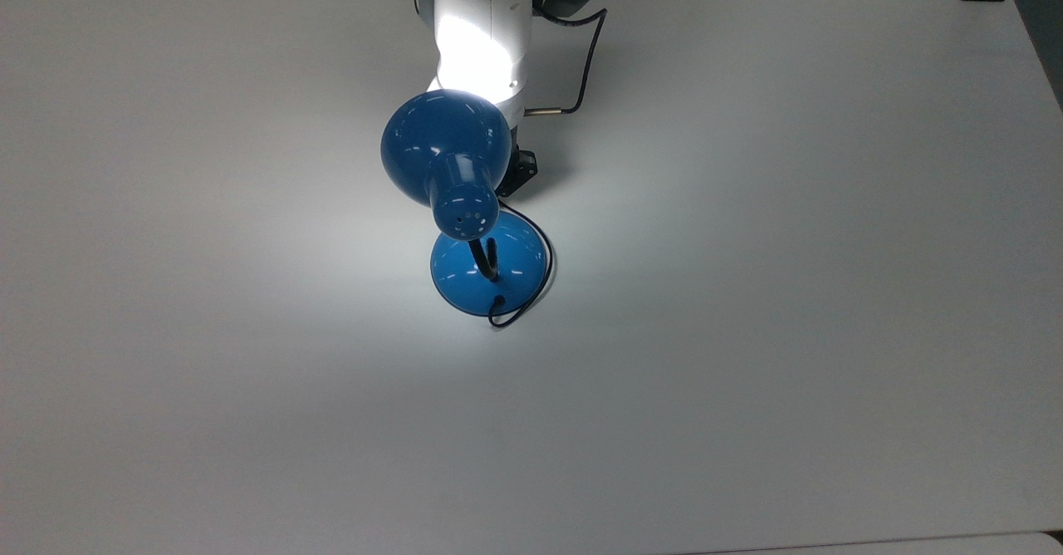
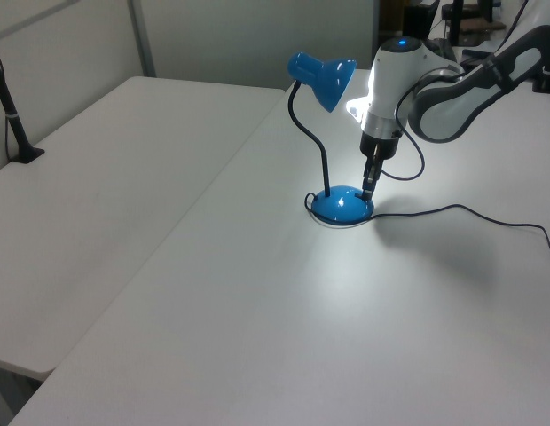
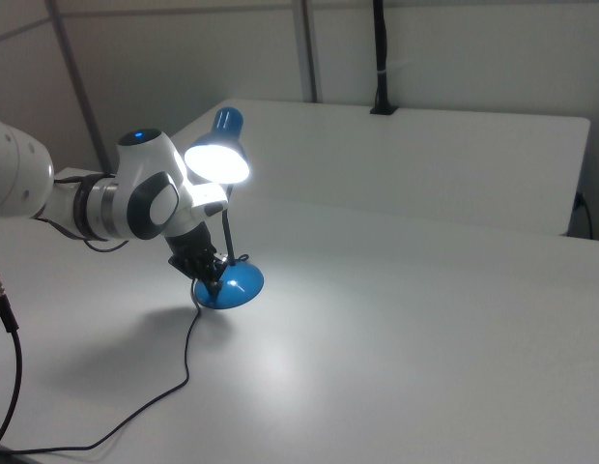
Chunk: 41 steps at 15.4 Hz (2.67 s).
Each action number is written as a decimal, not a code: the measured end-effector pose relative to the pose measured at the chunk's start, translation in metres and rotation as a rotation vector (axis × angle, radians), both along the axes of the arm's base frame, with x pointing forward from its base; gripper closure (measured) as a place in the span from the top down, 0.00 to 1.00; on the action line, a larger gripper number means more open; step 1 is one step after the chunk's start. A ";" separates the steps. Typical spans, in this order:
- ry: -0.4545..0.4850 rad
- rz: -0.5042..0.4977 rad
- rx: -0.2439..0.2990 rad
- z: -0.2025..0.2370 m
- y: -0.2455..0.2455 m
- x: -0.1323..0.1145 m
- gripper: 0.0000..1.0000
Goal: Turn off the lamp
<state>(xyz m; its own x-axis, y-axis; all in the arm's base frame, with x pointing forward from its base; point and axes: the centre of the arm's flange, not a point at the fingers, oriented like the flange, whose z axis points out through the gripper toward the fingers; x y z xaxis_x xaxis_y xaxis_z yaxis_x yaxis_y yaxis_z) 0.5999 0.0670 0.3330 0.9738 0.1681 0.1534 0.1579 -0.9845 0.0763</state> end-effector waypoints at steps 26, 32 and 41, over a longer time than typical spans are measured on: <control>-0.002 0.005 -0.020 0.017 -0.002 0.011 0.01; 0.020 0.005 -0.021 0.004 -0.002 0.012 0.01; 0.037 0.005 -0.026 0.000 -0.003 0.010 0.01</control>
<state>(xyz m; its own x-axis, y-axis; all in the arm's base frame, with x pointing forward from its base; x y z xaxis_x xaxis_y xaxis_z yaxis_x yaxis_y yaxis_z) 0.6103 0.0645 0.3330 0.9779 0.1761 0.1125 0.1658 -0.9815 0.0955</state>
